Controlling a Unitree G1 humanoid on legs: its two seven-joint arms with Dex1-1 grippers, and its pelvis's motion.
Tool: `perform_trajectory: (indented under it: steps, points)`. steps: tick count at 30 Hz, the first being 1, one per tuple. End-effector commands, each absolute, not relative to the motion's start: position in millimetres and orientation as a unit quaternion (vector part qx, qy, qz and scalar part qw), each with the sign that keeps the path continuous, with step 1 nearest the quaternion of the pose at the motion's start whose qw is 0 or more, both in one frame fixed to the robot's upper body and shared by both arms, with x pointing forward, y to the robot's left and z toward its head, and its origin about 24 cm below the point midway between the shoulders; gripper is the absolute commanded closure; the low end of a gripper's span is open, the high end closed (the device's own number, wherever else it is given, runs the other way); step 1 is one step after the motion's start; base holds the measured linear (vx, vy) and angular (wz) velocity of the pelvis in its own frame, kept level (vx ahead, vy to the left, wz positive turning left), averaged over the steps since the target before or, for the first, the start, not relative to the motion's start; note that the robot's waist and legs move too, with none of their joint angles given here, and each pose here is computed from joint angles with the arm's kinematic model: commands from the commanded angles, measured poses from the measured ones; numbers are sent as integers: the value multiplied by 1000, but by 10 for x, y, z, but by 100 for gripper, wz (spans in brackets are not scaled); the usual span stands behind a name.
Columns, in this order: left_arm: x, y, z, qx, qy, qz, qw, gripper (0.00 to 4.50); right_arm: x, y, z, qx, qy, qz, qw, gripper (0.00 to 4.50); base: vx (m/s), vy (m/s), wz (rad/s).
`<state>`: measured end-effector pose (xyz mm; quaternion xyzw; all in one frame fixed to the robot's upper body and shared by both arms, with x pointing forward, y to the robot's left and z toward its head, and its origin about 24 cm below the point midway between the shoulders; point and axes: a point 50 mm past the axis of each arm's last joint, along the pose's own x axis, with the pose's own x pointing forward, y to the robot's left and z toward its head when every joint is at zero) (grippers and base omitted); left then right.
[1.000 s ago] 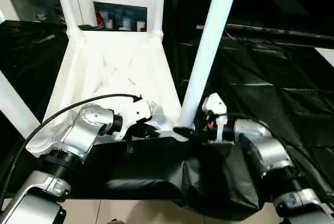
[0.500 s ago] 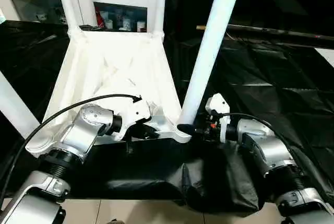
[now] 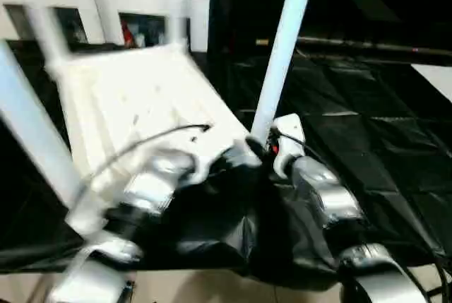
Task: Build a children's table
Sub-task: Rotate leg to tighten
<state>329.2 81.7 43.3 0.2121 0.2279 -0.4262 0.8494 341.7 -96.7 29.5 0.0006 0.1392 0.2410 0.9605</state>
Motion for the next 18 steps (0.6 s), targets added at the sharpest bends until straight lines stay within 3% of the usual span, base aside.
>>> perform_trajectory:
  steps: [1, 2, 8, 12, 13, 17, 18]
  points:
    - [3221, 511, 443, 196, 197, -461, 843, 450, 3246, -550, 133, 27, 180, 326, 928, 200, 0, 0, 0]
    - [3209, 523, 443, 201, 191, -470, 838, 450, 3242, -591, 142, 44, 178, 331, 926, 186, 0, 0, 0]
    - [3151, 621, 437, 210, 180, -515, 811, 450, 3197, -802, 170, 26, 165, 376, 911, 144, 0, 0, 0]
    - [3045, 813, 437, 210, 184, -597, 752, 450, 3009, -1306, 325, -34, 148, 485, 861, 144, 0, 0, 0]
    - [3045, 813, 437, 210, 184, -597, 752, 450, 3009, -1306, 325, -34, 148, 485, 861, 144, 0, 0, 0]
    - [3081, 995, 456, 231, 189, -617, 728, 450, 2773, -1896, 447, -85, 183, 538, 818, 144, 0, 0, 0]
    - [3081, 995, 456, 231, 189, -617, 728, 450, 2773, -1896, 447, -85, 183, 538, 818, 144, 0, 0, 0]
